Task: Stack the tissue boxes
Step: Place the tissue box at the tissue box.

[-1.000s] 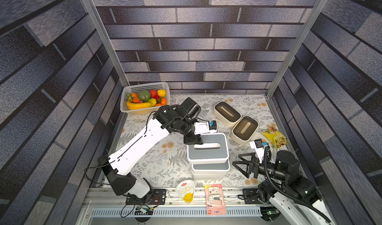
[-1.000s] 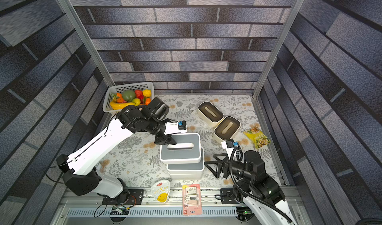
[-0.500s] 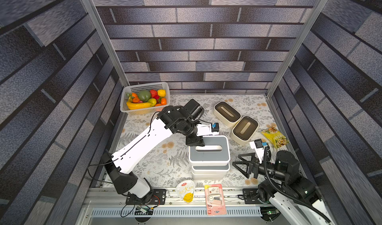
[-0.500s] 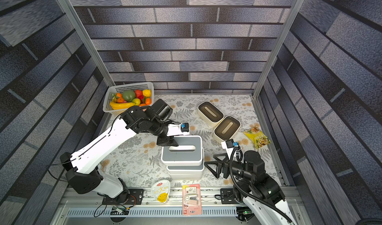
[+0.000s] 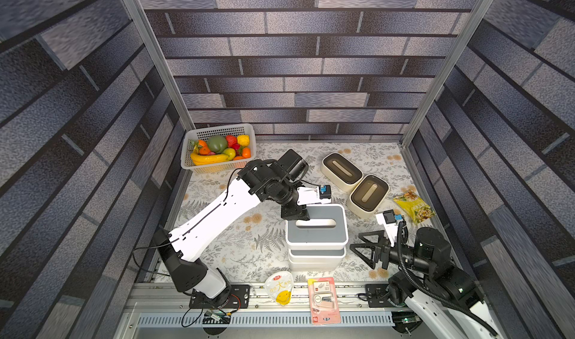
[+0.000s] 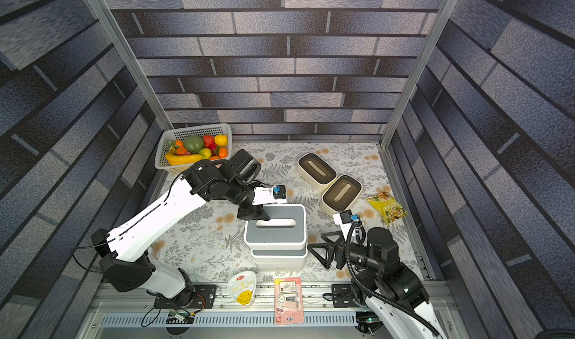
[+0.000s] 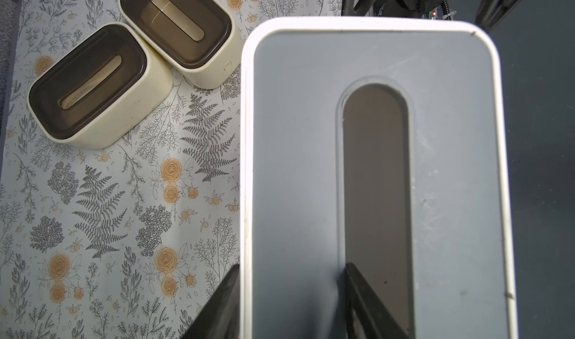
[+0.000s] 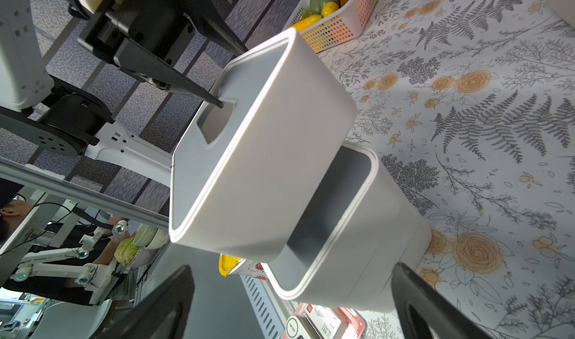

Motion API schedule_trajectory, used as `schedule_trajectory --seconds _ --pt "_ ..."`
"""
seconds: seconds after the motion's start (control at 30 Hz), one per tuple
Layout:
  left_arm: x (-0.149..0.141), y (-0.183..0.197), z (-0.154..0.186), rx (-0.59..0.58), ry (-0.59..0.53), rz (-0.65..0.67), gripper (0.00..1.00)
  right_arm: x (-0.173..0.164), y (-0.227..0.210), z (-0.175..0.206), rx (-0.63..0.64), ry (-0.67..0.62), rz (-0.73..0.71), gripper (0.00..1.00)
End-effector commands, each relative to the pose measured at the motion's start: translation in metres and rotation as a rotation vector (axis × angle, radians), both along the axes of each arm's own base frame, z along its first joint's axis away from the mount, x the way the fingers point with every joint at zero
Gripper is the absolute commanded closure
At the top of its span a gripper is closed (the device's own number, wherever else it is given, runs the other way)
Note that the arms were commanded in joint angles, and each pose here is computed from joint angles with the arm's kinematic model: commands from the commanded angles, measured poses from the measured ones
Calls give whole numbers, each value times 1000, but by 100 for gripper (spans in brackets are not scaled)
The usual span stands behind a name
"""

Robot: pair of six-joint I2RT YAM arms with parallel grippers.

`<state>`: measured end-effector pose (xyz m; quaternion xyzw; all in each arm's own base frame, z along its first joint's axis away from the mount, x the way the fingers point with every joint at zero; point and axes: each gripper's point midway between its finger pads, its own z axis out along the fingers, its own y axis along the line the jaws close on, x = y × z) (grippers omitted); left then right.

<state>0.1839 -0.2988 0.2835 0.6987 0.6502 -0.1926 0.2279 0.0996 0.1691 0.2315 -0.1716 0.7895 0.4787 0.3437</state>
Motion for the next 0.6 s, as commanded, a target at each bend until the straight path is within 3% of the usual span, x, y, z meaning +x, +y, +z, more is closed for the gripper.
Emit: schedule_trajectory --seconds 0.0,0.57 --pt "-6 -10 1 -36 31 -22 53 -1 1 -1 7 4 3 0" --pt "-10 -13 -4 -18 28 -35 52 -2 1 0 12 -3 10 0"
